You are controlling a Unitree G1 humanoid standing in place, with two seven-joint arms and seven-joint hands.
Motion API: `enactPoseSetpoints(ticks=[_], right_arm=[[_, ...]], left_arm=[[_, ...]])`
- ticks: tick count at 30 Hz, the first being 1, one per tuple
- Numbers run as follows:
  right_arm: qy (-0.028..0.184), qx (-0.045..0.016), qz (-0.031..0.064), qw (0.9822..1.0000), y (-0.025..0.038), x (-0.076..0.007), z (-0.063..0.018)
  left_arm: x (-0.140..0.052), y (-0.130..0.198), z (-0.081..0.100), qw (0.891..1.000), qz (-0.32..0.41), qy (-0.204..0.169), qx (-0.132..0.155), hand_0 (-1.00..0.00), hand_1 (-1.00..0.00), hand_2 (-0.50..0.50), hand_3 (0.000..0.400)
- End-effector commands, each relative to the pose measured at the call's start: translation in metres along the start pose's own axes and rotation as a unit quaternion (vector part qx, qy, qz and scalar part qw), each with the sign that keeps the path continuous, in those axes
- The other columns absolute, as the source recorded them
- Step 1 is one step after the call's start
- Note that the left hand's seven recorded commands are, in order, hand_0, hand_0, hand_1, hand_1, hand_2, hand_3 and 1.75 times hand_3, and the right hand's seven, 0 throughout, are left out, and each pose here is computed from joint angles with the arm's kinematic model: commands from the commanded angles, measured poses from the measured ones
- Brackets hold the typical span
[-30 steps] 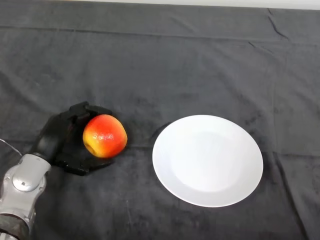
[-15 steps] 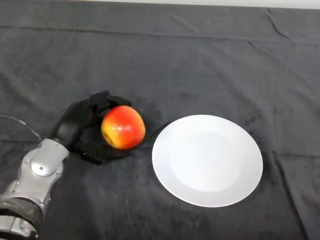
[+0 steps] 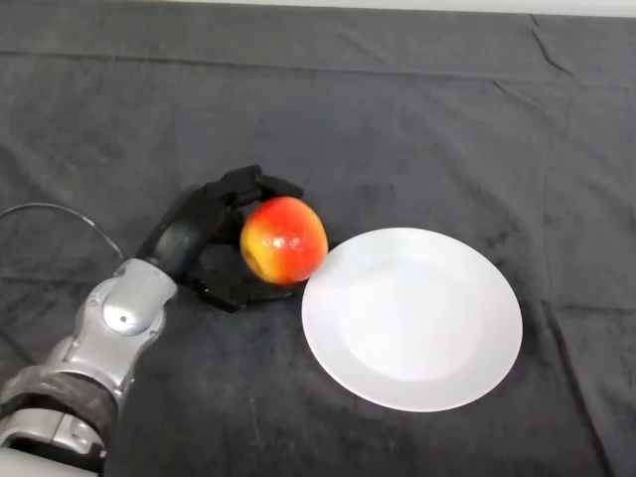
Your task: Move the apple to the plate
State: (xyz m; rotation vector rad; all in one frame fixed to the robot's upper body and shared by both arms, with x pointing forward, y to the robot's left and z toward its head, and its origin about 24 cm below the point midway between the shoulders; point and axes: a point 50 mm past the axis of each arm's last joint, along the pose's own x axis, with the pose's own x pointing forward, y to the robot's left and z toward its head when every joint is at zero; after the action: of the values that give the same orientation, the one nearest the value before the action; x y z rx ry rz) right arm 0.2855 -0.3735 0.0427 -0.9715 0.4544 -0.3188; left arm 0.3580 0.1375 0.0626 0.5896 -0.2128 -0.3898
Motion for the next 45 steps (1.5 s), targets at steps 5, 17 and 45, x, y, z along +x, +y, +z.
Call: enactPoseSetpoints(ticks=[5,17,45], right_arm=[[0.034,-0.0184,0.0516,0.9979,0.0307,-0.0122,-0.0220],[0.034,-0.0186,0.0516,0.9979,0.0307,-0.0121,-0.0220],[0.034,-0.0191,0.0516,0.9979,0.0307,-0.0120,-0.0220]], left_arm=[[0.023,-0.004,0.032,0.997,-0.017,-0.057,0.043,-1.00,-1.00,0.00,0.400],[0.034,-0.040,0.050,0.990,-0.071,-0.086,0.083,-1.00,-1.00,0.00,0.400],[0.034,-0.077,0.053,0.965,-0.181,-0.082,0.174,0.00,-0.09,0.04,0.035]])
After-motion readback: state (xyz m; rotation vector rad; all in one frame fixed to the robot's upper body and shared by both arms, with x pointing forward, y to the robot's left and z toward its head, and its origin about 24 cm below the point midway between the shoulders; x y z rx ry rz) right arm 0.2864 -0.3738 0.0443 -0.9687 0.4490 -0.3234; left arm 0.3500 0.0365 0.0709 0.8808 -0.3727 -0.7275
